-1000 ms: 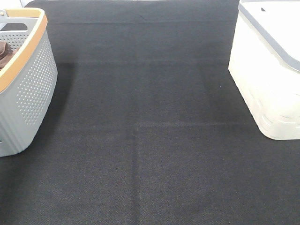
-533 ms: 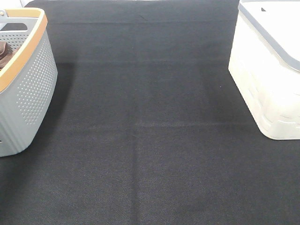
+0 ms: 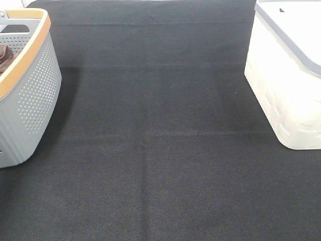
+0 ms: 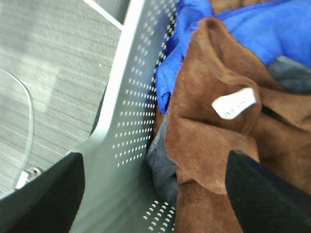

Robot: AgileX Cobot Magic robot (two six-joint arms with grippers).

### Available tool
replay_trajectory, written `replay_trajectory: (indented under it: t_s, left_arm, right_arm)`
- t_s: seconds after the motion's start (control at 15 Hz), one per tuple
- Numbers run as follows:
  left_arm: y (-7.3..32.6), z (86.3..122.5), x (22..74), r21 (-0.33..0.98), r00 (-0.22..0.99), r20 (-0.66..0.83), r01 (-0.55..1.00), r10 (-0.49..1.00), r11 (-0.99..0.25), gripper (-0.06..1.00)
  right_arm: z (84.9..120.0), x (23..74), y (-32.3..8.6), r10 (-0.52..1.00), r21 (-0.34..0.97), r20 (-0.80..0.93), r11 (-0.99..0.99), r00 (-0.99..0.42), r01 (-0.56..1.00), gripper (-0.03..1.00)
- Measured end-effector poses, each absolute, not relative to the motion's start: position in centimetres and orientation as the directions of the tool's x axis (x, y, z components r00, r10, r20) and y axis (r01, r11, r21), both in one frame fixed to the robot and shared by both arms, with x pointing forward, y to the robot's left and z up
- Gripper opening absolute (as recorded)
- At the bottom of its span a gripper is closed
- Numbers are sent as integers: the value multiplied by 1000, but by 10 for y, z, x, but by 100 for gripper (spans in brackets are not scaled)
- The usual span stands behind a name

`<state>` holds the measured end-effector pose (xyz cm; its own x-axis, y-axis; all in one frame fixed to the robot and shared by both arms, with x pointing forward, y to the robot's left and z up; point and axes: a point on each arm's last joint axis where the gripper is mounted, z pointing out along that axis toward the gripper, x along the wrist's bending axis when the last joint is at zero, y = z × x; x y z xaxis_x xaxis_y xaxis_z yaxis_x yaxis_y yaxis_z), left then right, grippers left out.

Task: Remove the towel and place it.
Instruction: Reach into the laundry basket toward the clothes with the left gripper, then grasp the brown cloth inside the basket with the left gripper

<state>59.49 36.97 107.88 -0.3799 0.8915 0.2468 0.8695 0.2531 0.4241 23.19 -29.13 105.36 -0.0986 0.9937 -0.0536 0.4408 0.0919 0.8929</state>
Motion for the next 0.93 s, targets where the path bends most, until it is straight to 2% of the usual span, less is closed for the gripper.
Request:
replay_trajectory:
  t_s: [0.2, 0.53, 0.93]
  left_arm:
    - [382, 1066, 612, 404, -416, 151, 854, 897, 328, 76]
    - [385, 1047, 641, 393, -406, 140, 860, 903, 326, 76]
    - [383, 1016, 664, 337, -413, 92, 869, 906, 363, 69]
  right_arm:
    - [1054, 232, -291, 994, 893, -54, 92, -99, 441, 76]
    - [1054, 232, -291, 994, 893, -54, 92, -99, 441, 76]
    - [1054, 232, -291, 994, 893, -54, 92, -99, 441, 76]
